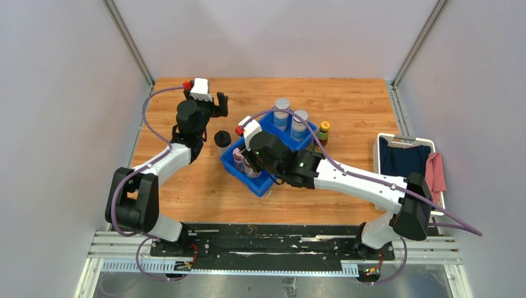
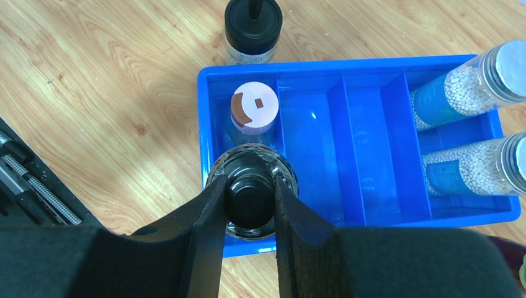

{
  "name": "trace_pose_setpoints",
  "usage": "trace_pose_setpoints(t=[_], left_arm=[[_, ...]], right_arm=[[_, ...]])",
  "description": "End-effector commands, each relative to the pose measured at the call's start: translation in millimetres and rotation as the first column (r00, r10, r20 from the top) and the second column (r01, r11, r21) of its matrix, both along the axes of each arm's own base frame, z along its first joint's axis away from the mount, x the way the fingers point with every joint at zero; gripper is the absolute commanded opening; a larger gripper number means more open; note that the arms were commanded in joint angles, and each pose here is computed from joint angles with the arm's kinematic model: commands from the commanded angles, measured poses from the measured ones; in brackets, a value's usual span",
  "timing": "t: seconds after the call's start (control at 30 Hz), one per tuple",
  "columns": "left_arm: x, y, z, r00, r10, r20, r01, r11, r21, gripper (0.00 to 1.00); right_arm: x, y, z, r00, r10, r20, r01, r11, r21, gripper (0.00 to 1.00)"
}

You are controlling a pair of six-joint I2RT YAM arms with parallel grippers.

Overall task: Organize the condiment bottles
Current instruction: Place the bottle in the storage box.

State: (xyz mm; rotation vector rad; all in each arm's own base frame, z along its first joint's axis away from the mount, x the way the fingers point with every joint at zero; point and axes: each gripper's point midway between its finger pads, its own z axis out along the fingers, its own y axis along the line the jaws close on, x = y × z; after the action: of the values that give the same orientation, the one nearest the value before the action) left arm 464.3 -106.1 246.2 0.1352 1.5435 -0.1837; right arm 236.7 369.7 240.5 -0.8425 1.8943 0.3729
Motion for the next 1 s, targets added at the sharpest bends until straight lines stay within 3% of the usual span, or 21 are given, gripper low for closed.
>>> trace_pose_setpoints(t=[0.0, 0.97], left_arm=[[-2, -3, 1, 1.0, -0.002, 0.004, 0.002, 1.0, 0.004, 0.86], [10, -6, -18, 0.999, 0.006, -0.034, -0.005, 1.0, 0.022, 0.86]], right_arm=[[6, -5, 11, 1.0, -0.024, 0.006, 0.023, 0.997, 0.067, 0.0], [17, -2, -28, 0.996, -0.013, -0.085, 0.019, 0.997, 0.072, 0.0]])
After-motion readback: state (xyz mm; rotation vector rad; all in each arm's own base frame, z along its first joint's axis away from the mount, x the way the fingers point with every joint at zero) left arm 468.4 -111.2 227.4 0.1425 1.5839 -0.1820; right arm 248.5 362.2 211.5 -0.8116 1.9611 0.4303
